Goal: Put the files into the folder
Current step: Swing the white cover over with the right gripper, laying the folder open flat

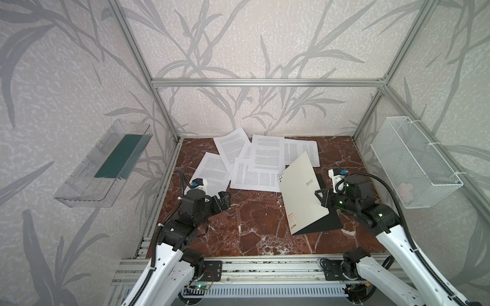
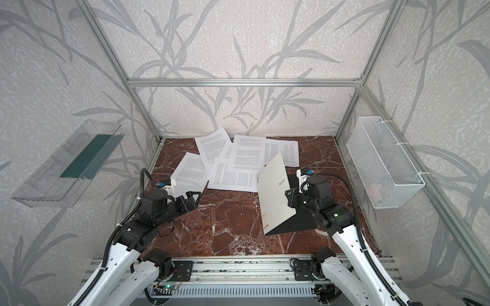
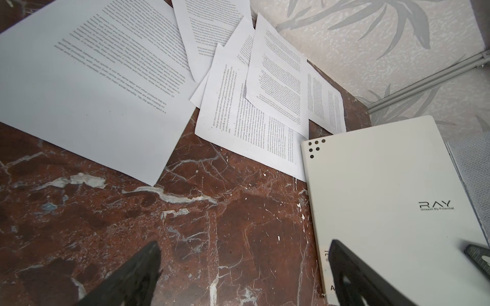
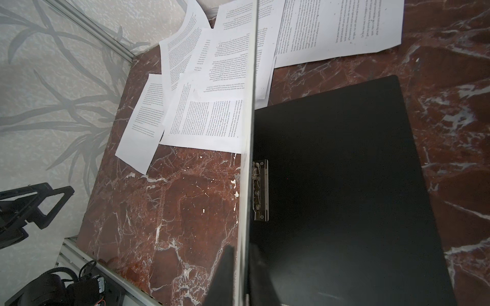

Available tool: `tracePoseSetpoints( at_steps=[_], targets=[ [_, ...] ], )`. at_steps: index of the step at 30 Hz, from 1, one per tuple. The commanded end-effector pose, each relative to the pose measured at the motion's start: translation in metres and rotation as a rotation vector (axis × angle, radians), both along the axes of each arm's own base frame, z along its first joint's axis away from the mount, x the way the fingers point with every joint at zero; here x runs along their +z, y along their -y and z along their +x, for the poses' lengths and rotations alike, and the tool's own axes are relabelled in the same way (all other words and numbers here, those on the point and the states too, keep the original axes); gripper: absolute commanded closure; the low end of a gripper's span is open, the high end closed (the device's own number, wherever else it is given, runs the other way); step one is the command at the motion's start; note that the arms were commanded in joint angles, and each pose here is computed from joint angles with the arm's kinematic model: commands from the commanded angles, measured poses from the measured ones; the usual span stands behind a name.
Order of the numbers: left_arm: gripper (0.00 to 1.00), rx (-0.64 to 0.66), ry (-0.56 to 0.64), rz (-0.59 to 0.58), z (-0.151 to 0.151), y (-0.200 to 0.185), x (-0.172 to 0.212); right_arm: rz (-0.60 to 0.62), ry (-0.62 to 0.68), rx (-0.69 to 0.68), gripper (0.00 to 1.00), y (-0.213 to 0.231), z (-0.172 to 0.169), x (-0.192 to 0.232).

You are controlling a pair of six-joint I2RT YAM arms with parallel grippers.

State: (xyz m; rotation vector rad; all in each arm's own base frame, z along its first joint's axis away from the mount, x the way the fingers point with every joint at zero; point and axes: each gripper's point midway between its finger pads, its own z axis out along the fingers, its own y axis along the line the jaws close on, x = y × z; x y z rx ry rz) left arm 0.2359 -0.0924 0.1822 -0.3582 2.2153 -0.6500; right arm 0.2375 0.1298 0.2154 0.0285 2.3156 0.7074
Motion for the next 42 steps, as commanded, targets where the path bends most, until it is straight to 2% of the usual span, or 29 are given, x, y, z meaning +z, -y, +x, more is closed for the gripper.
tracePoseSetpoints(
  at_steps=[1,3,6,12,15,17,19,24,28,30,34,38,42],
  targets=[
    [0.02,-0.013,-0.008,0.017,0.0,0.001,-0.005,0.047,0.049,0.023,0.64,-0.009,0.001,0.015],
    [0.02,-0.016,-0.011,0.016,0.0,0.002,-0.006,0.1,0.05,0.066,0.54,-0.02,0.0,0.022],
    [0.02,-0.028,-0.001,0.0,0.0,0.005,-0.004,0.166,0.055,0.13,0.47,-0.039,0.0,0.032],
    [0.02,-0.056,0.032,-0.04,-0.003,0.011,0.016,0.159,0.071,0.226,0.34,-0.087,-0.004,0.044],
    [0.02,-0.07,0.069,-0.09,-0.008,0.015,0.043,0.163,0.067,0.304,0.27,-0.132,-0.006,0.041],
    [0.01,-0.092,0.129,-0.13,-0.014,0.017,0.071,0.138,0.079,0.364,0.16,-0.17,-0.011,0.036],
    [0.01,-0.083,0.184,-0.129,-0.024,0.011,0.095,0.114,0.093,0.414,0.0,-0.205,-0.013,0.031],
    [0.01,-0.032,0.308,-0.115,-0.051,-0.01,0.14,0.108,0.069,0.488,0.01,-0.282,0.004,-0.002],
    [0.01,-0.054,0.292,-0.133,-0.054,-0.006,0.138,0.068,0.057,0.501,0.01,-0.316,0.022,-0.029],
    [0.01,-0.065,0.263,-0.137,-0.052,-0.003,0.129,0.052,0.057,0.499,0.01,-0.323,0.033,-0.034],
    [0.01,-0.093,0.234,-0.145,-0.05,0.004,0.116,0.119,0.041,0.517,0.01,-0.323,0.042,-0.022],
    [0.01,-0.184,0.183,-0.198,-0.047,0.024,0.095,0.143,0.05,0.455,0.07,-0.271,0.053,-0.008],
    [0.01,-0.278,0.04,-0.274,-0.038,0.051,0.045,0.106,-0.009,0.367,0.09,-0.197,0.06,-0.027]
  ],
)
